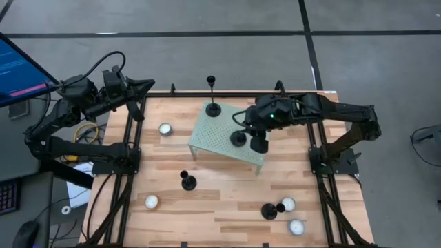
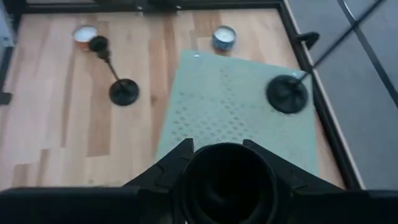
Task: Pick & Place candle stick holders
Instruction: Put the black candle holder on the shelf
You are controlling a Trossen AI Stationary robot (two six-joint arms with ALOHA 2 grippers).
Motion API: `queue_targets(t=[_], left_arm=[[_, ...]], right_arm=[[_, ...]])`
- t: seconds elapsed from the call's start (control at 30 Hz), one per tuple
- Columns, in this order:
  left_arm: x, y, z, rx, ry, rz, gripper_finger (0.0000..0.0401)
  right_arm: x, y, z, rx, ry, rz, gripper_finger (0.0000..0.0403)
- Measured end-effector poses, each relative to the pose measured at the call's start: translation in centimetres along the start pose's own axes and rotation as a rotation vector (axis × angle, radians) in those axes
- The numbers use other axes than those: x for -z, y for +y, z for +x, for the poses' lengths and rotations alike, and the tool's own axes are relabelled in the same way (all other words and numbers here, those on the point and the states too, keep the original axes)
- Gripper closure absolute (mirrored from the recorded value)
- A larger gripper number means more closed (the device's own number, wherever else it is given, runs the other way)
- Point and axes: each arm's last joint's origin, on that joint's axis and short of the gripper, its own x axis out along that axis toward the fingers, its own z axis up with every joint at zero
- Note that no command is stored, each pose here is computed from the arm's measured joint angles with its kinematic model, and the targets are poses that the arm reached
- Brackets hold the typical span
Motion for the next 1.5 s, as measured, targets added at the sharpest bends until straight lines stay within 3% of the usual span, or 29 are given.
queue_targets(t=[0.2, 0.43, 0.7, 1.17, 1.5], left_arm=[[0.0, 0.0, 0.0, -0.009, 0.000, 0.001, 0.0391], [0.0, 0.0, 0.0, -0.011, 0.000, 0.001, 0.0391], [0.0, 0.0, 0.0, -0.011, 0.000, 0.001, 0.0391], [0.0, 0.0, 0.0, -0.011, 0.000, 0.001, 0.0391], [0.0, 0.0, 0.0, -0.011, 0.001, 0.043, 0.0381]], right_arm=[[0.0, -2.0, 0.3, 0.050, 0.006, 0.007, 0.0292], [0.0, -3.4, 0.4, 0.081, 0.008, 0.030, 0.0268], [0.0, -4.2, 0.5, 0.097, 0.010, 0.038, 0.0284], [0.0, -4.2, 0.5, 0.101, 0.005, 0.054, 0.0205], [-1.1, -4.3, 0.1, 0.108, -0.115, 0.055, 0.0147]])
